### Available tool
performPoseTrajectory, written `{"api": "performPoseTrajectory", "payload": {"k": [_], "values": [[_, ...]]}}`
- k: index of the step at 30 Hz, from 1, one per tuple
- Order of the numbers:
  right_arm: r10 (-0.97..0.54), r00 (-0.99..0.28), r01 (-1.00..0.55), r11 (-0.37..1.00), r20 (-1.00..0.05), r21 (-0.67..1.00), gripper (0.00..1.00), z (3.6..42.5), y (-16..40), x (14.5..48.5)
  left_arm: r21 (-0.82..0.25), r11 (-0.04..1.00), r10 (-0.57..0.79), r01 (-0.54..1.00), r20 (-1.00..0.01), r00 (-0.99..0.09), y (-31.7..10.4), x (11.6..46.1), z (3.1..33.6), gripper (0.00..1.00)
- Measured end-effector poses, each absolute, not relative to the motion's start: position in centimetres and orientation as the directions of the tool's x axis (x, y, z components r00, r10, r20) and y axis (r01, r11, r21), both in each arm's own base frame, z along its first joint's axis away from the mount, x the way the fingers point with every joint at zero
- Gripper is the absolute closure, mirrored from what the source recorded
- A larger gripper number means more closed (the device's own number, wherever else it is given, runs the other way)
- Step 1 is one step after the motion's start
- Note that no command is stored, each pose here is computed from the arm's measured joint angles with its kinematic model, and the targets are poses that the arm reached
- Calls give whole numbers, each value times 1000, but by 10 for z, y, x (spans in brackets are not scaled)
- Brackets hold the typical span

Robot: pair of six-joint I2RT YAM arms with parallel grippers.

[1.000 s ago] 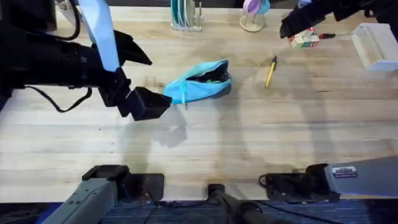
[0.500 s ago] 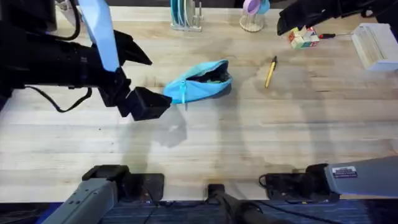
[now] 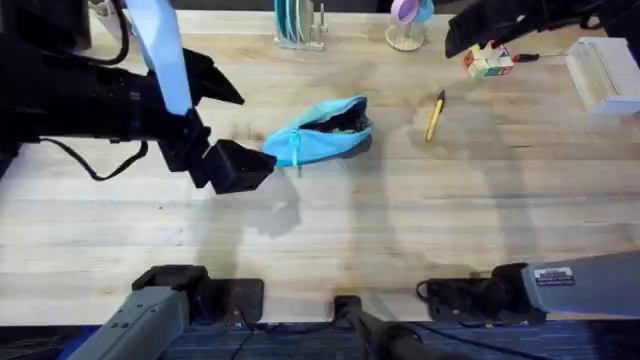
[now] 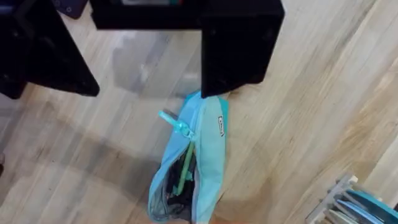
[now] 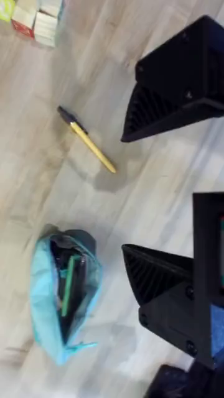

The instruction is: Unzip the bag, pick up the pens from the table one at a time and place them inside, then zip the bag closed.

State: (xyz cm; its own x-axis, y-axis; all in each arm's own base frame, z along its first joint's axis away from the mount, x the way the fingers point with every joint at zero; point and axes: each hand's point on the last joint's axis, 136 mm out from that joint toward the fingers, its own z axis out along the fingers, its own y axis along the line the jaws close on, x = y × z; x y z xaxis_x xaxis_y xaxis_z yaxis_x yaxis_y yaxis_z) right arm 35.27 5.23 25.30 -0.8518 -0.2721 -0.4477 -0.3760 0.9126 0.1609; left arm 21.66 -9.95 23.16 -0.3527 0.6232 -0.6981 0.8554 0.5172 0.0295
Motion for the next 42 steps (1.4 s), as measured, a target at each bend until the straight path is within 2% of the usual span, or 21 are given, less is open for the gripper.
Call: {"api": "performPoseTrajectory", "payload": {"k": [4,14,23,31,35,36,42], "values": [[-232,-865,-330,931,-445,156,6,241,48,360,30,517,623,855,-698,-353,-99,217,232,7],[-94,-939,-151,977,-331,153,5,164,33,352,30,517,623,855,-698,-353,-99,217,232,8],[-20,-924,-67,992,-381,111,5,164,22,342,30,517,623,855,-698,-353,-99,217,232,7],[28,-912,-25,992,-408,122,5,162,21,354,30,517,623,855,-698,-353,-99,217,232,8],[59,-927,9,991,-370,135,6,146,21,360,30,517,623,855,-698,-353,-99,217,232,8],[70,-941,25,990,-332,138,6,132,21,361,30,517,623,855,-698,-353,-99,217,232,7],[107,-950,65,987,-294,149,6,113,21,368,30,517,623,855,-698,-353,-99,217,232,7]]}}
